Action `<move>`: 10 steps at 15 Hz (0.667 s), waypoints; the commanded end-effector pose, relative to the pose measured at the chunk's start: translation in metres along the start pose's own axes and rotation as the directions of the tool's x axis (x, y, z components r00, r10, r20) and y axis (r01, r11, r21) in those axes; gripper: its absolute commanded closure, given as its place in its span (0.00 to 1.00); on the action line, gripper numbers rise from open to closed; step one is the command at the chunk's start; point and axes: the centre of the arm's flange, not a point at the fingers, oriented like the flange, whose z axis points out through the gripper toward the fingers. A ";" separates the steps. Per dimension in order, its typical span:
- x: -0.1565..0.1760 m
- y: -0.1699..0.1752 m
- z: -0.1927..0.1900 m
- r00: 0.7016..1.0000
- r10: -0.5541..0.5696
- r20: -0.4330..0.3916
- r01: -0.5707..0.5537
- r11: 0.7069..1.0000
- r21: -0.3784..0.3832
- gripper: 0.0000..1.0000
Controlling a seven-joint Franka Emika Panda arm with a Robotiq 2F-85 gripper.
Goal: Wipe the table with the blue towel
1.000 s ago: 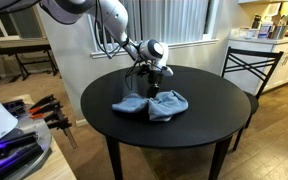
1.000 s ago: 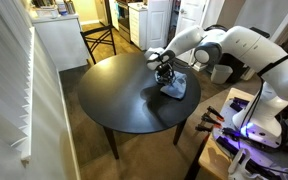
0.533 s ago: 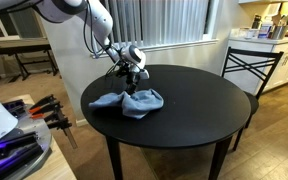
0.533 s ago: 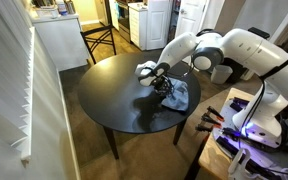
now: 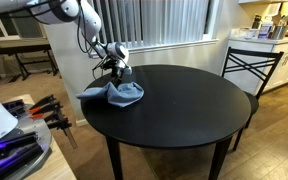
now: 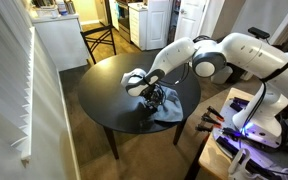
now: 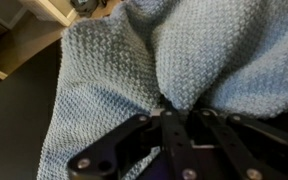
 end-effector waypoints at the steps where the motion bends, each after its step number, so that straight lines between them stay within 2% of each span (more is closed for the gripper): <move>1: 0.020 -0.024 -0.027 0.993 -0.111 -0.031 0.114 0.988 0.108 0.95; 4: 0.029 -0.017 -0.054 0.987 -0.059 -0.150 0.084 0.983 0.165 0.95; 6: 0.032 -0.003 -0.074 0.971 -0.009 -0.239 0.055 0.981 0.187 0.96; 8: 0.036 0.013 -0.090 0.943 0.041 -0.330 0.034 0.975 0.218 0.95; 10: 0.042 0.031 -0.100 0.901 0.094 -0.423 0.021 0.966 0.259 0.95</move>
